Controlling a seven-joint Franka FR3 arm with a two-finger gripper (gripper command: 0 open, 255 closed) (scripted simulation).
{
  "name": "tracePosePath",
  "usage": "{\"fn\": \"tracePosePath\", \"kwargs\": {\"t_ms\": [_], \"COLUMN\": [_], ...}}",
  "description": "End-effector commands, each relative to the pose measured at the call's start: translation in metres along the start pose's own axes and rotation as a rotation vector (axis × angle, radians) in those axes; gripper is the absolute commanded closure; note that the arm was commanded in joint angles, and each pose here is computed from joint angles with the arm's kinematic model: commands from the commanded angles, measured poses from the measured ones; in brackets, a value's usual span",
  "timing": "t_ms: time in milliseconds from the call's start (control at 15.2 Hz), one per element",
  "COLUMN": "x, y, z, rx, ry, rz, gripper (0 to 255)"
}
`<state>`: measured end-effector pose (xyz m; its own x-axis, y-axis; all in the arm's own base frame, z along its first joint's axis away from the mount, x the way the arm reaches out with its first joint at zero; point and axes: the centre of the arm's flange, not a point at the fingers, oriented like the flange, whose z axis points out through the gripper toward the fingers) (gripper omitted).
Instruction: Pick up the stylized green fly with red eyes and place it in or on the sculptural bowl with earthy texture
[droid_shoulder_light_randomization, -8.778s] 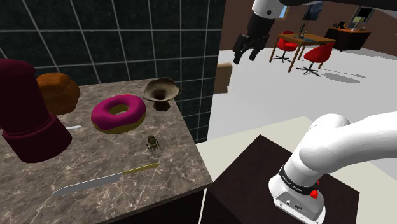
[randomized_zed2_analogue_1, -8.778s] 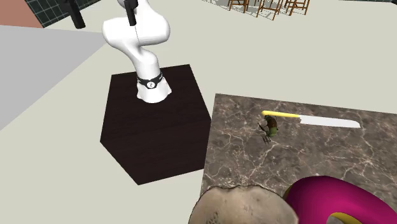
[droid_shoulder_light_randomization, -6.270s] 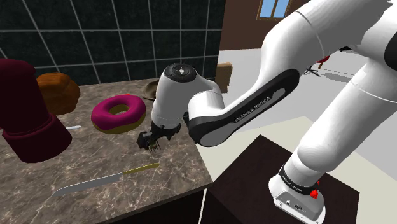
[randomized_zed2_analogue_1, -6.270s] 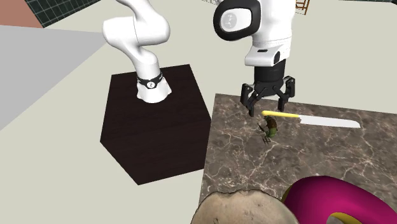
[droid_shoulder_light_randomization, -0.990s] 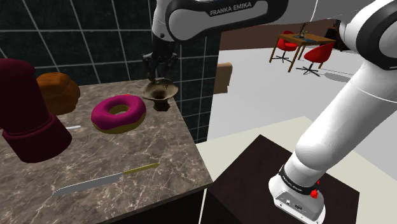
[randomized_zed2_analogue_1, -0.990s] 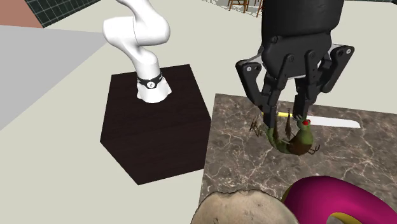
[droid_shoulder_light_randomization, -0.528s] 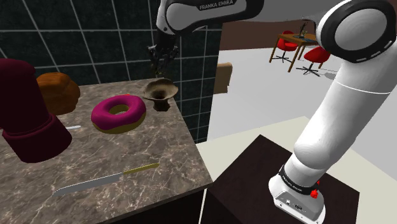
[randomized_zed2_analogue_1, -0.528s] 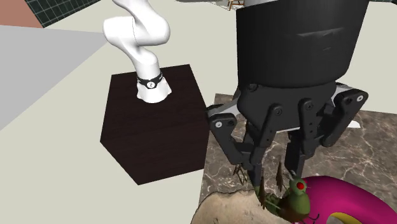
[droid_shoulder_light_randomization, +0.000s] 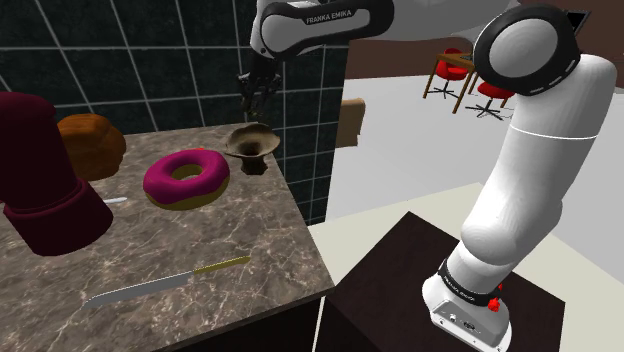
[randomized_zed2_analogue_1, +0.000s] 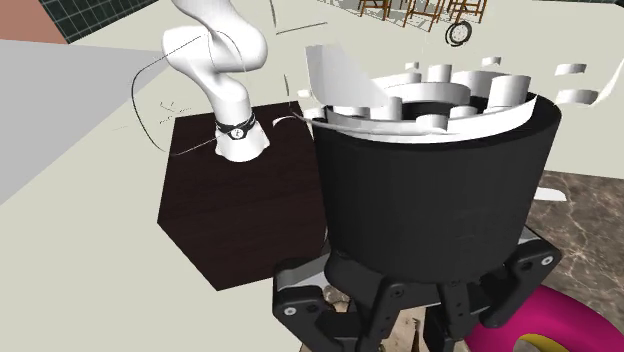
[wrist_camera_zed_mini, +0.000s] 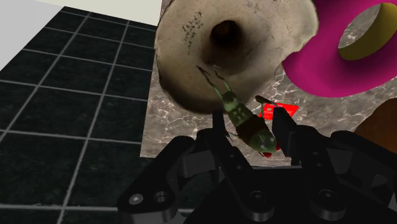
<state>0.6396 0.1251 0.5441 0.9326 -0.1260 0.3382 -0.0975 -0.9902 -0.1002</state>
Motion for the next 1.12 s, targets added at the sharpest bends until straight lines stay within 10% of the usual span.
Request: {"fn": "tracePosePath", "kwargs": {"t_ms": [0,1056], "x": [-0.004,-0.019], "y": [0.000,0.005], "z": [0.010,0.052], "rx": [0.000,0.000], "ry": [0.000,0.000], "rz": [0.000,0.000], "gripper": [255,255]}}
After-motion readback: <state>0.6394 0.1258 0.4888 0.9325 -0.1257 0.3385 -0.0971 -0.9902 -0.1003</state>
